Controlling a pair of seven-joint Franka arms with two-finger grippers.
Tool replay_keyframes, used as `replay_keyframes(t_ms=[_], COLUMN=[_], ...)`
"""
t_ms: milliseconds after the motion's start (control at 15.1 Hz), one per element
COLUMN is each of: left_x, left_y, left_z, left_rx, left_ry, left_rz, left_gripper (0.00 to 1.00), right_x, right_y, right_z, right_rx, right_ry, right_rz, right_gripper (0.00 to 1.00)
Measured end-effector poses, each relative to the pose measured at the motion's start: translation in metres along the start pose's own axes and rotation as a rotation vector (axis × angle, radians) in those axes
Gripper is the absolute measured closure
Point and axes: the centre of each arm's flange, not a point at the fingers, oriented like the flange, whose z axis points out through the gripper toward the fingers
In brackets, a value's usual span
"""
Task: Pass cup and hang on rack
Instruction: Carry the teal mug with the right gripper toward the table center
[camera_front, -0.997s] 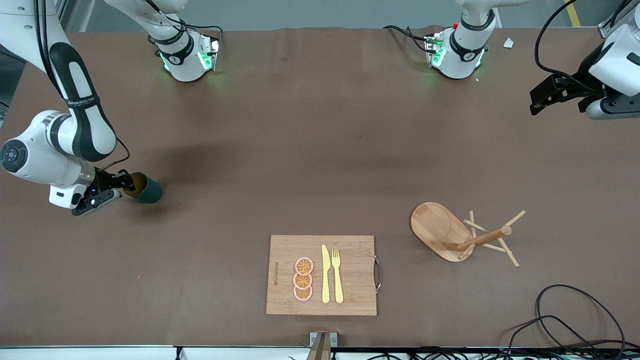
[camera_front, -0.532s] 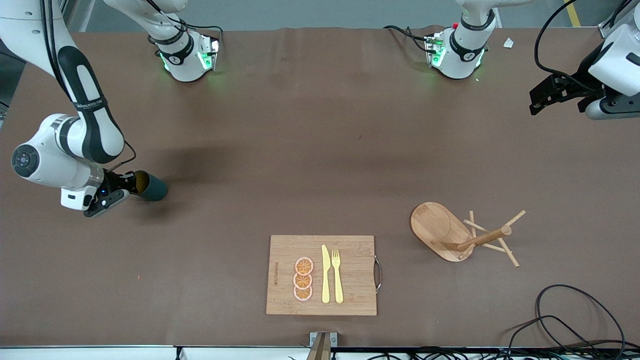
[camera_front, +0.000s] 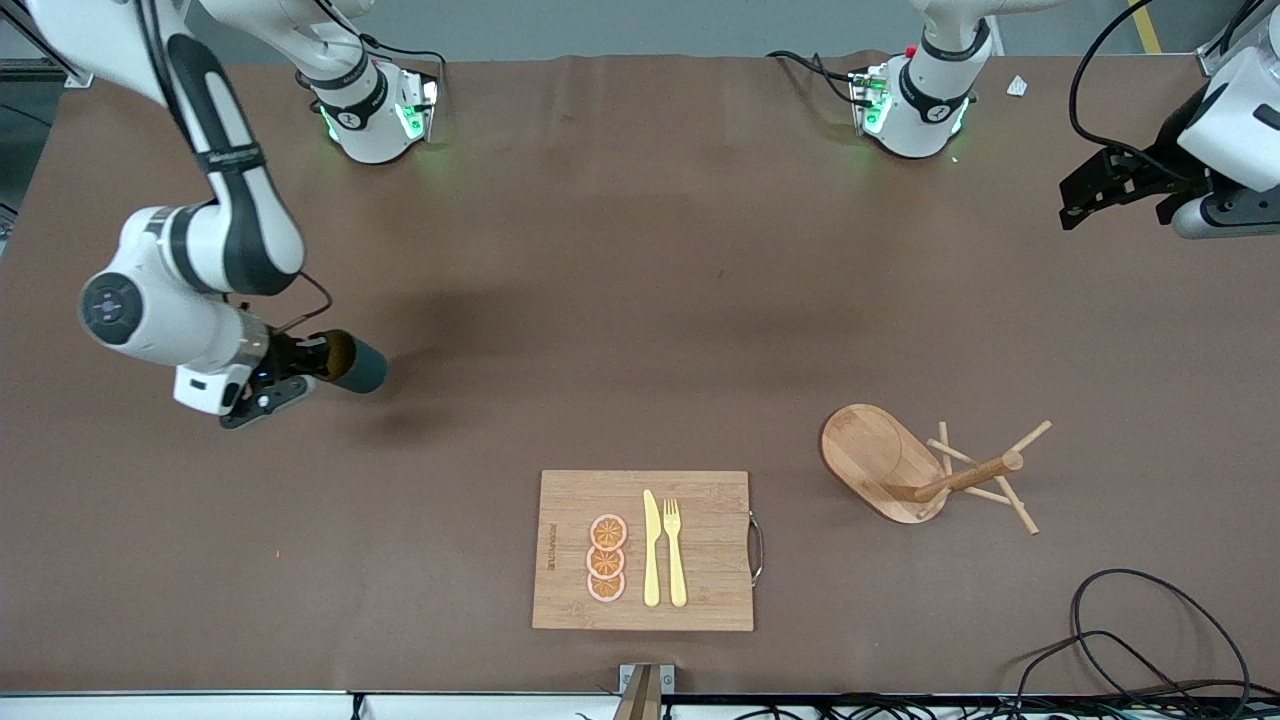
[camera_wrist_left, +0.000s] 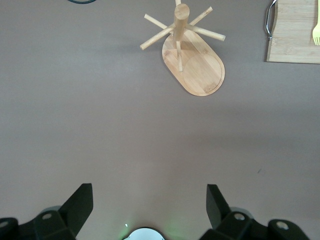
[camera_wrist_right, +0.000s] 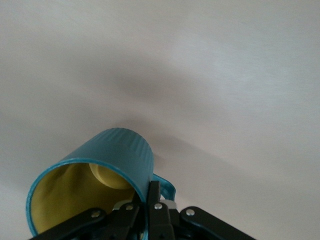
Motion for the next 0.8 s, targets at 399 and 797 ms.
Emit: replay_keyframes(t_ms=[399,797], left_x=[0.0,0.0], left_y=[0.0,0.0], left_z=[0.0,0.0], left_rx=[0.0,0.0], left_ry=[0.0,0.0], left_rz=[0.0,0.0], left_gripper=[0.0,0.0], right_x=[0.042,0.094], right_y=[-0.186,-0.331], right_z=[-0.007,0.036], right_rx=[-0.038,-0.057], right_ry=[0.033,0.067], right_rz=[0.219,0.422], right_gripper=[0.96,0.96])
